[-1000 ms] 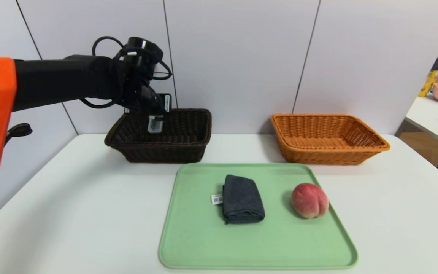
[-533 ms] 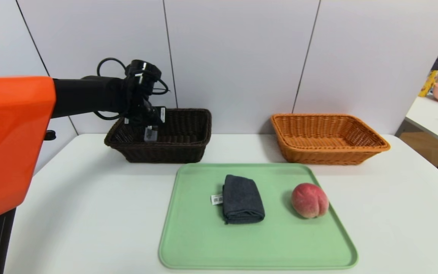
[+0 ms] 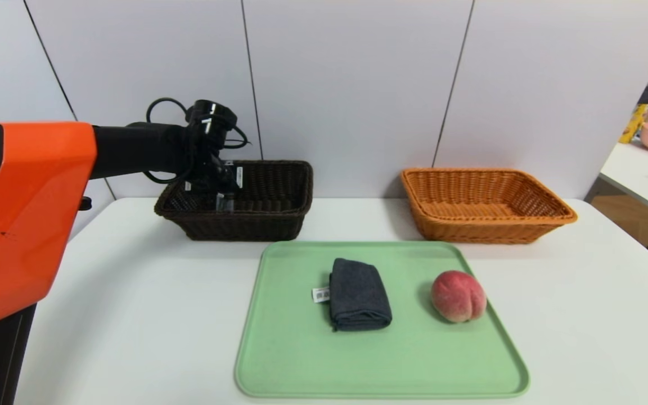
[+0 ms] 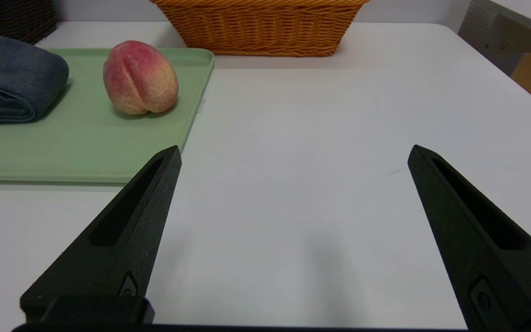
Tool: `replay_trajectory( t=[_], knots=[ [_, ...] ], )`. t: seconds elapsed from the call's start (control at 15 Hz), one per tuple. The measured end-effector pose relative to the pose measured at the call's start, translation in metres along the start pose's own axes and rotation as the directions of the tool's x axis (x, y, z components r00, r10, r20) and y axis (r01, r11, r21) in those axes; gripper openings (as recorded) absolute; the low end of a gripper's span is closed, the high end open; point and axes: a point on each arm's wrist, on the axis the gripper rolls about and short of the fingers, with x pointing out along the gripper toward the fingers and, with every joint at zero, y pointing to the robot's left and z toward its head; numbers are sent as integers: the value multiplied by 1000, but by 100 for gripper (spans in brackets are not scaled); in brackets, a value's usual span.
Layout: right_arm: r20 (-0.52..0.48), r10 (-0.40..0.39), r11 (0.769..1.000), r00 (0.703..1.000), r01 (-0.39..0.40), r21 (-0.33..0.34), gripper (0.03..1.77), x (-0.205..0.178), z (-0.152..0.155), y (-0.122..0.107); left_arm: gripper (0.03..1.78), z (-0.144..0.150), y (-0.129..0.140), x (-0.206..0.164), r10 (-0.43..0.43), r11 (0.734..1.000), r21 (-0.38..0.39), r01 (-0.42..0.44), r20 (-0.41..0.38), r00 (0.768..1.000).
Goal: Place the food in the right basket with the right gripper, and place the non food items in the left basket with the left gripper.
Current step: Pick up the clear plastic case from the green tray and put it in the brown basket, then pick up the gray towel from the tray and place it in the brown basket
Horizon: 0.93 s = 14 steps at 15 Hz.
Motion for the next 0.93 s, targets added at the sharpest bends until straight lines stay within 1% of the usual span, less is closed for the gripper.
replay_trajectory(
  t=[0.2, 0.4, 0.53, 0.67, 0.93],
  knots=[
    [0, 0, 1000, 1000, 0, 0, 170, 0, 0, 0, 105, -1, 0, 0, 1, 1000, 2, -1, -6, 1000],
    [-1, 0, 1000, 1000, 0, 0, 170, 0, 0, 0, 127, 1, 1, -2, 1, 1000, 4, -1, -2, 1000],
    [0, 0, 1000, 1000, 0, 0, 170, 0, 0, 0, 136, 5, 3, -12, -2, 1000, 10, 2, 7, 1000],
    [0, 0, 1000, 1000, 0, 0, 170, 0, 0, 0, 144, 11, 1, -32, -16, 999, 32, 16, 17, 1000],
    [0, 0, 1000, 1000, 0, 0, 170, 0, 0, 0, 154, 5, -26, -83, -89, 989, 113, 91, -24, 996]
  ],
)
